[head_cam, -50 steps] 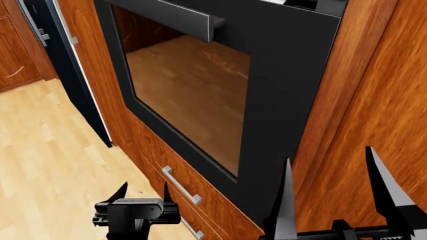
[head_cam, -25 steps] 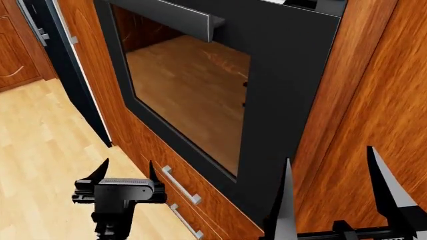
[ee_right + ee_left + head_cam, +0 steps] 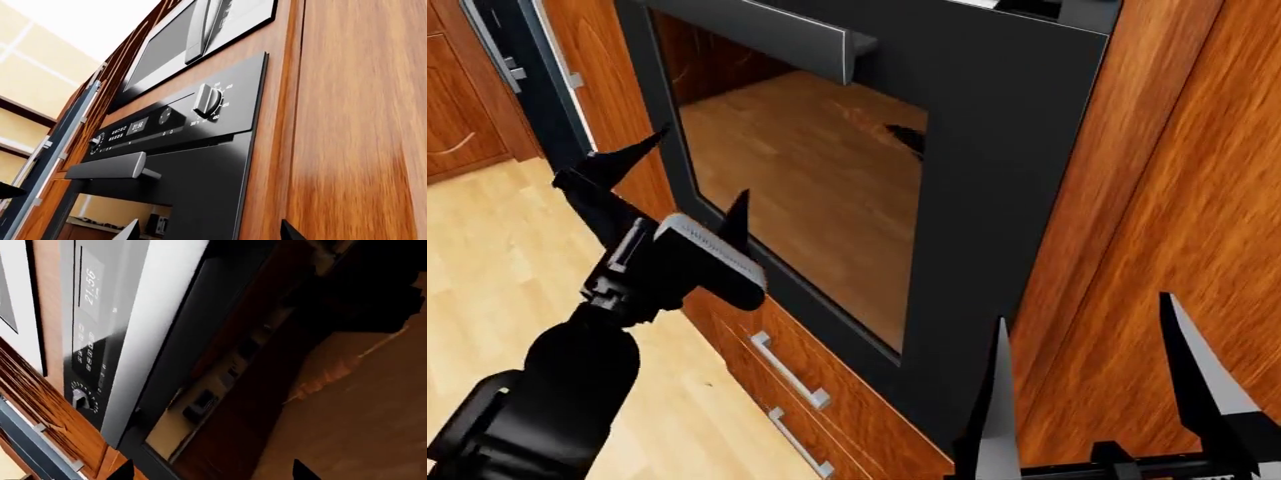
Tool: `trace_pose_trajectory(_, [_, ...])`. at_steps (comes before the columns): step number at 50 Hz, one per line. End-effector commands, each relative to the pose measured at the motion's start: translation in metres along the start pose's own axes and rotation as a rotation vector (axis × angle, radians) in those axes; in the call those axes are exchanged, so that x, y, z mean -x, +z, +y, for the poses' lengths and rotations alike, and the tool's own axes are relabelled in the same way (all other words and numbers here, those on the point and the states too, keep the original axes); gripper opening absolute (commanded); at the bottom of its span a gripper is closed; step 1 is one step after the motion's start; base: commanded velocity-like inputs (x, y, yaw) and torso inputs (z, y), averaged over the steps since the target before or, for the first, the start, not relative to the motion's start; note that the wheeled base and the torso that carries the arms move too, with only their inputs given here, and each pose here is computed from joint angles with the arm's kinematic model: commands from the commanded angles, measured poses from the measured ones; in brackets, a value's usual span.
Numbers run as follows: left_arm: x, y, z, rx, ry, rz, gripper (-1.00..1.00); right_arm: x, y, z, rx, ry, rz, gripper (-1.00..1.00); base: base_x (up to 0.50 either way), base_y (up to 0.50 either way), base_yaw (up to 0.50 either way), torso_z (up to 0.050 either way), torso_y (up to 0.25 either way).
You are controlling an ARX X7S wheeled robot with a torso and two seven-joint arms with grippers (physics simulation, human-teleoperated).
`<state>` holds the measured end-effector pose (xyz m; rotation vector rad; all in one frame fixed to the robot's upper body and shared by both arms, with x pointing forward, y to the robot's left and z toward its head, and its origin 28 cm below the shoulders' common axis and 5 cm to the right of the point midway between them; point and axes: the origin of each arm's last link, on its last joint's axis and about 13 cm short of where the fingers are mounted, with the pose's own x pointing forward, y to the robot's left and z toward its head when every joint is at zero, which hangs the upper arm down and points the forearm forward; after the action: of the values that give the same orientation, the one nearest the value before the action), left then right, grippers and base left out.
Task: Open the oven door
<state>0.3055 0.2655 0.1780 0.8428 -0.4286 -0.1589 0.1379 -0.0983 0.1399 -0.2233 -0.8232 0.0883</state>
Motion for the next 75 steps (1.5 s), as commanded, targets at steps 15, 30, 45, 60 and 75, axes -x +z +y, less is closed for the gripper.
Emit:
trace_pose_trajectory(15, [-0.046,0.026,0.074,-0.521,-0.188,-0.099,1.0,0.0,0.001,0.0,-0.003,-0.005,-0.001,1.0,0.0,0.0,0.0,0.0,0.0])
trace_pose_trajectory(30, [-0.052,0.043,0.1,-0.594,-0.269,-0.149,1.0,0.001,0.001,0.0,-0.002,-0.003,-0.001,1.0,0.0,0.0,0.0,0.0,0.0])
trace_pose_trajectory(45, [-0.077,0.062,0.114,-0.62,-0.322,-0.256,1.0,0.0,0.001,0.0,-0.003,-0.002,-0.003,1.0,0.0,0.0,0.0,0.0,0.0])
trace_pose_trajectory(60, [-0.098,0.069,0.116,-0.631,-0.318,-0.273,1.0,0.0,0.001,0.0,-0.005,-0.001,-0.004,1.0,0.0,0.0,0.0,0.0,0.0])
trace_pose_trajectory(75, [-0.109,0.067,0.109,-0.643,-0.352,-0.271,1.0,0.0,0.001,0.0,-0.006,-0.003,-0.005,1.0,0.0,0.0,0.0,0.0,0.0])
